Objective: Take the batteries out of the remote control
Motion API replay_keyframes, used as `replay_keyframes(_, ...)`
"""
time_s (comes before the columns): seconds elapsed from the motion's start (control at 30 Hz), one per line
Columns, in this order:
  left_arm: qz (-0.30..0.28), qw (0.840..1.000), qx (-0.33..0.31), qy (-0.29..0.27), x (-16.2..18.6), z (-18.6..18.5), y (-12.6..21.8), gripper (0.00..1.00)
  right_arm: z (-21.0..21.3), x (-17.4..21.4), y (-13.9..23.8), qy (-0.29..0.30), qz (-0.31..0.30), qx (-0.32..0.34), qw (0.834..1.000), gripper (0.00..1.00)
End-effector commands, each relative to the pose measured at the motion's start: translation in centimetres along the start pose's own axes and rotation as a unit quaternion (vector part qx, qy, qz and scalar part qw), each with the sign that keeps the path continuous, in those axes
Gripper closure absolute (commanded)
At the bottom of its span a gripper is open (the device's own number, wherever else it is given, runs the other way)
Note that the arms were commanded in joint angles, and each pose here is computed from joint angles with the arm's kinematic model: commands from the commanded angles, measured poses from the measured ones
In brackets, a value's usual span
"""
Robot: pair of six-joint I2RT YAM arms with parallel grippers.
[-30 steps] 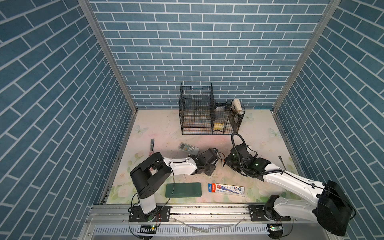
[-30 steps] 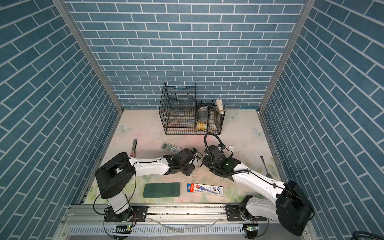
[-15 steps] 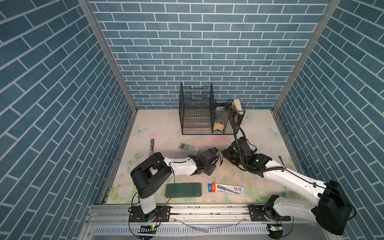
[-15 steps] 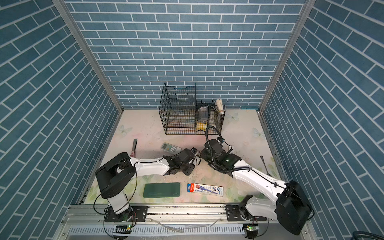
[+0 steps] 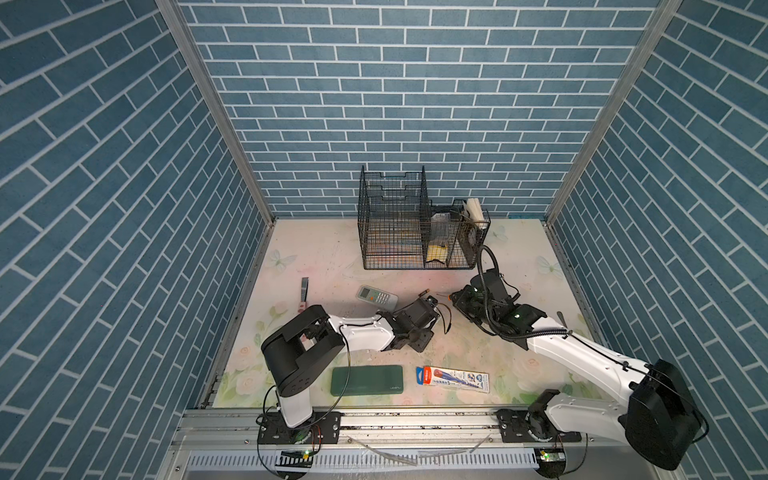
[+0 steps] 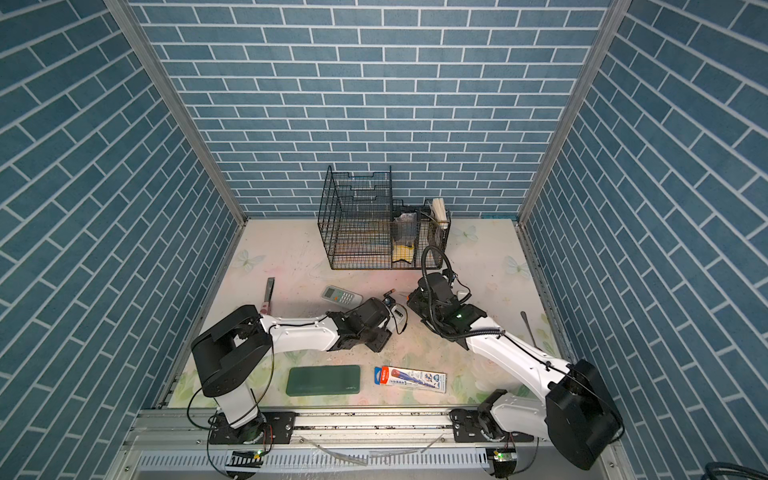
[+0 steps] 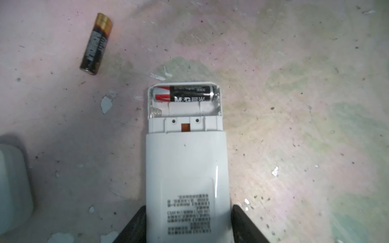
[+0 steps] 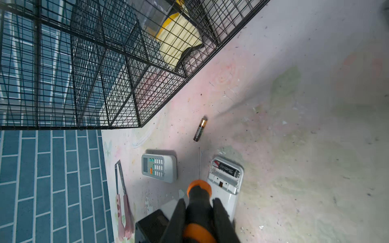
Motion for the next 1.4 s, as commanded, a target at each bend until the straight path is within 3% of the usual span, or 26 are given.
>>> replay_keyframes(0.0, 0.239, 0.968, -0.081, 0.006, 12.5, 4.4, -0.2, 0.29, -0.4, -0.3, 1.1, 0.016, -0.007, -0.009, 1.000, 1.00)
replay_keyframes(0.5, 0.195, 0.952, -0.206, 0.111, 11.6, 8.3, 2.4, 0.22, -0.1, 0.2, 1.4, 0.031, 0.021, -0.040, 0.999, 1.00)
replay_keyframes(0.6, 0.179, 0.954, -0.198, 0.136, 10.9, 8.2, 2.5, 0.22, 0.2, 0.5, 1.2, 0.040, 0.036, -0.044, 0.998, 1.00)
replay_keyframes(0.77, 0.154, 0.964, -0.147, 0.160, 9.5, 6.7, 2.9, 0.27, 0.1, 1.4, 1.5, 0.071, 0.074, -0.041, 0.994, 1.00)
replay_keyframes(1.0, 0.108, 0.976, -0.021, 0.188, 6.2, 3.4, 5.3, 0.31, -1.8, 2.6, 2.5, 0.089, 0.103, -0.035, 0.990, 1.00)
replay_keyframes(1.2, 0.045, 0.960, 0.072, 0.267, 3.0, 3.6, 6.2, 0.31, -2.5, 2.5, 3.1, 0.127, 0.119, -0.020, 0.984, 1.00)
replay_keyframes(1.37, 0.019, 0.947, 0.102, 0.304, 1.5, 4.6, 5.4, 0.32, -3.0, 2.3, 3.1, 0.153, 0.135, -0.013, 0.979, 1.00)
Point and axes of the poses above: each gripper's point midway between its finger pads, its own y axis back along the fingers, its own z axis along the line the jaws close on, x = y × z, the point moved 3 cm from there along y, back along the fingers, and after that the axes turned 11 degrees about y, right-handed, at the moved point
